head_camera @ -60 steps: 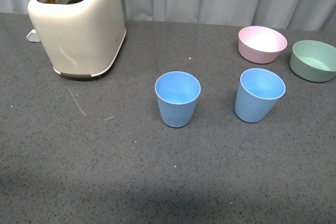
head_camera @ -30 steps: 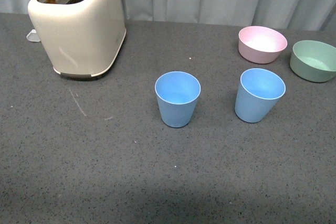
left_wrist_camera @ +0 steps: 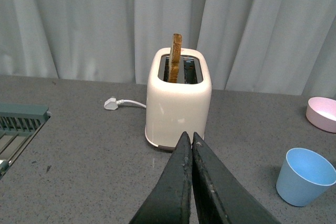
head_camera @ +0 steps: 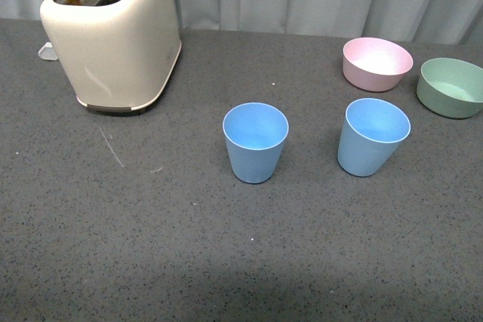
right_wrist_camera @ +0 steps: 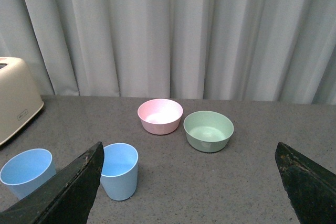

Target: Stack blue cups with both arms

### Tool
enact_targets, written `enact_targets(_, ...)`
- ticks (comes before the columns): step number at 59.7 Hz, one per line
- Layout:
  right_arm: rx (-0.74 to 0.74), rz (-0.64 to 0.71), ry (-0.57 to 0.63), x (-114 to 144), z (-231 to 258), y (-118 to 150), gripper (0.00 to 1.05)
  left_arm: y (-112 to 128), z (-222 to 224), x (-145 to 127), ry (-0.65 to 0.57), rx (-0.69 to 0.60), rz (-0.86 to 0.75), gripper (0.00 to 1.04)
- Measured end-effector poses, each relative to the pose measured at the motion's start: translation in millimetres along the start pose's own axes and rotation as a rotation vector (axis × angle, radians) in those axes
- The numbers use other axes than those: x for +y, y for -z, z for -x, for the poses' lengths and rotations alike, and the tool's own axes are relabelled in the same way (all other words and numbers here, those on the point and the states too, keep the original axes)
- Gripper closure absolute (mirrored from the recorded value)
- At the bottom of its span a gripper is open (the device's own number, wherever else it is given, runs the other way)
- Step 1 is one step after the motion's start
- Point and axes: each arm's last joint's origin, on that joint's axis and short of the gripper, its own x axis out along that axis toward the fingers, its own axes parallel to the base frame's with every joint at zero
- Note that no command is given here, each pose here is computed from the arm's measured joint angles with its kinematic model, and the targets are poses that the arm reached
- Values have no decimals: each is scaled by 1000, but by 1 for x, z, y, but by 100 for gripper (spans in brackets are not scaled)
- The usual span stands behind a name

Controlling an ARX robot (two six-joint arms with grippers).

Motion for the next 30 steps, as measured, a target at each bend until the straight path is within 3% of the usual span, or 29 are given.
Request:
enact_targets(24,0,0,0,0,0,0,10,3,12,0,0,7,0,101)
enact_targets(30,0,0,0,0,0,0,10,3,13,0,1,6,0,78)
